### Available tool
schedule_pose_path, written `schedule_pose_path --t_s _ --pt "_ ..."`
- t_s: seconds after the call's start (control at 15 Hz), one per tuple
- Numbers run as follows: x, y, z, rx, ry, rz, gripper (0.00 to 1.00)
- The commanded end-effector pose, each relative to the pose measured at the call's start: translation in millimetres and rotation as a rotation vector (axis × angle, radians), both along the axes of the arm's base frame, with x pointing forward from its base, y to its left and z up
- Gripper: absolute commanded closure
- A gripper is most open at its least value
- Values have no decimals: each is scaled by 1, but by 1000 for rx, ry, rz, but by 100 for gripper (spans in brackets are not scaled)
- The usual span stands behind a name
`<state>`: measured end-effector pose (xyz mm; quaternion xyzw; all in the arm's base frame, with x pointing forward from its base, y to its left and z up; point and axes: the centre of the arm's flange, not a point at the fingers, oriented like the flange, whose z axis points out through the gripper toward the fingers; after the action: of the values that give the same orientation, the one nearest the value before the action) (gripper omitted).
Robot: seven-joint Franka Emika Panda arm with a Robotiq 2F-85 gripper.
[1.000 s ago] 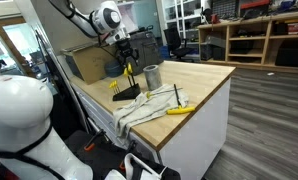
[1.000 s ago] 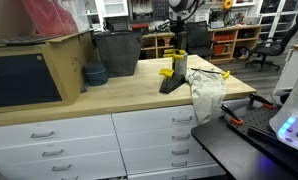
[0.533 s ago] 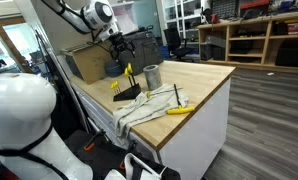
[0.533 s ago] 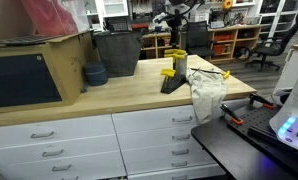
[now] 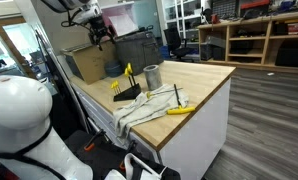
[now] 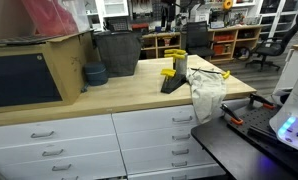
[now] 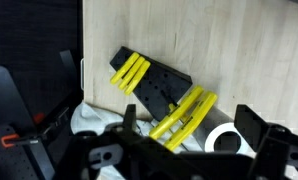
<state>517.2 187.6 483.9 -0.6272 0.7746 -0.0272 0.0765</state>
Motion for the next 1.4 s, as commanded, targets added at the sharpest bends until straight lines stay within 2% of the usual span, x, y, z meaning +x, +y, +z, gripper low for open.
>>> schedule_pose_path --t_s 0.0,0.47,0.8,1.07,1.27,1.33 --pt "4 -23 31 -54 43 198 0" --pt "28 -75 40 -229 145 547 0" --pt "54 -126 18 -339 195 798 0" --pt "61 -158 -8 -362 236 939 0" --pt "56 -161 -15 -348 231 1059 0" --pt "59 -159 -17 -346 246 986 0"
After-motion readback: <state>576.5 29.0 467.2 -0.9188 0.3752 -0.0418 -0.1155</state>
